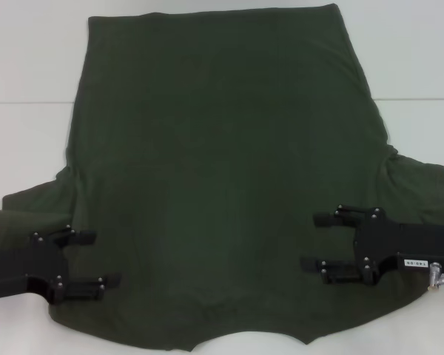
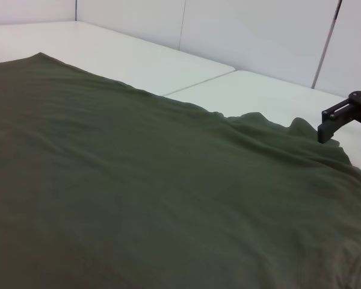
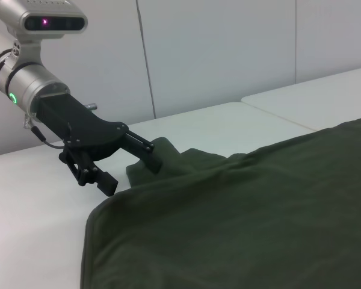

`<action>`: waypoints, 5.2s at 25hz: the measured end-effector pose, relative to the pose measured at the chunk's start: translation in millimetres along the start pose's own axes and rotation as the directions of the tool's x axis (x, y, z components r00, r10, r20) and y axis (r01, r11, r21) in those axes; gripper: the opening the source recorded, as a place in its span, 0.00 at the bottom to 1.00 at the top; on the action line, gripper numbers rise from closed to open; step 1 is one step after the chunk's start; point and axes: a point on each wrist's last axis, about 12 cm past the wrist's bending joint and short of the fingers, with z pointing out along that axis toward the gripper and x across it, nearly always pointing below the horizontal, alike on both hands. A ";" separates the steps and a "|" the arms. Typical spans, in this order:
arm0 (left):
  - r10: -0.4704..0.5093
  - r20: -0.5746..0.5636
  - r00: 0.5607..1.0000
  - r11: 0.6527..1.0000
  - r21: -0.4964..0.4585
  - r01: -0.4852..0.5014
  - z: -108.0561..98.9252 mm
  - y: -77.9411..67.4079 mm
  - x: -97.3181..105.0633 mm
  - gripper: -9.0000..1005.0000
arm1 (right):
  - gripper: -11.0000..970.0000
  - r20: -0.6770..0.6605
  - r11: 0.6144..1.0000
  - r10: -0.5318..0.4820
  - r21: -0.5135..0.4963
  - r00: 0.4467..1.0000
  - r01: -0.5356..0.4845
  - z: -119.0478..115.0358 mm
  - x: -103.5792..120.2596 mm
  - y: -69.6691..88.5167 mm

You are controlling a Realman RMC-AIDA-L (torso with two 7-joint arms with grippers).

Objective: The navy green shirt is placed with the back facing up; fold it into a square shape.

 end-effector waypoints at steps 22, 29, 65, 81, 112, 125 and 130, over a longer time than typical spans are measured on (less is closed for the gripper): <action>-0.650 0.076 0.756 0.744 -0.141 0.654 -53.8 45.2 -24.8 0.90 | 0.90 -0.001 1.000 -0.002 0.000 1.000 0.002 0.7 -1.5 -1.2; -0.745 0.129 0.654 0.591 -0.326 0.738 -67.2 68.3 -18.0 0.88 | 0.90 -0.001 1.000 -0.009 -0.004 1.000 0.009 2.5 -3.9 -2.0; -0.683 -0.077 0.726 0.690 -0.393 0.608 -23.7 67.3 -15.9 0.80 | 0.90 0.000 1.000 -0.006 -0.003 1.000 0.006 1.2 -4.9 -2.8; -0.672 -0.056 0.739 0.693 -0.400 0.600 -22.8 70.2 -18.9 0.29 | 0.89 0.000 1.000 -0.003 -0.006 1.000 0.003 1.4 -4.5 -2.4; -0.587 -0.200 0.785 0.768 -0.446 0.460 -4.6 83.5 -126.9 0.06 | 0.89 0.008 1.000 -0.018 -0.010 1.000 0.018 3.1 -9.7 -4.5; -0.643 -0.261 0.720 0.759 -0.339 0.555 61.9 52.1 -137.7 0.08 | 0.89 -0.001 1.000 -0.025 -0.019 1.000 0.025 4.0 -9.1 -3.6; -0.715 -0.206 0.668 0.699 -0.180 0.692 65.5 50.4 -123.9 0.21 | 0.89 -0.004 1.000 -0.025 -0.017 1.000 0.025 3.3 -9.2 -4.2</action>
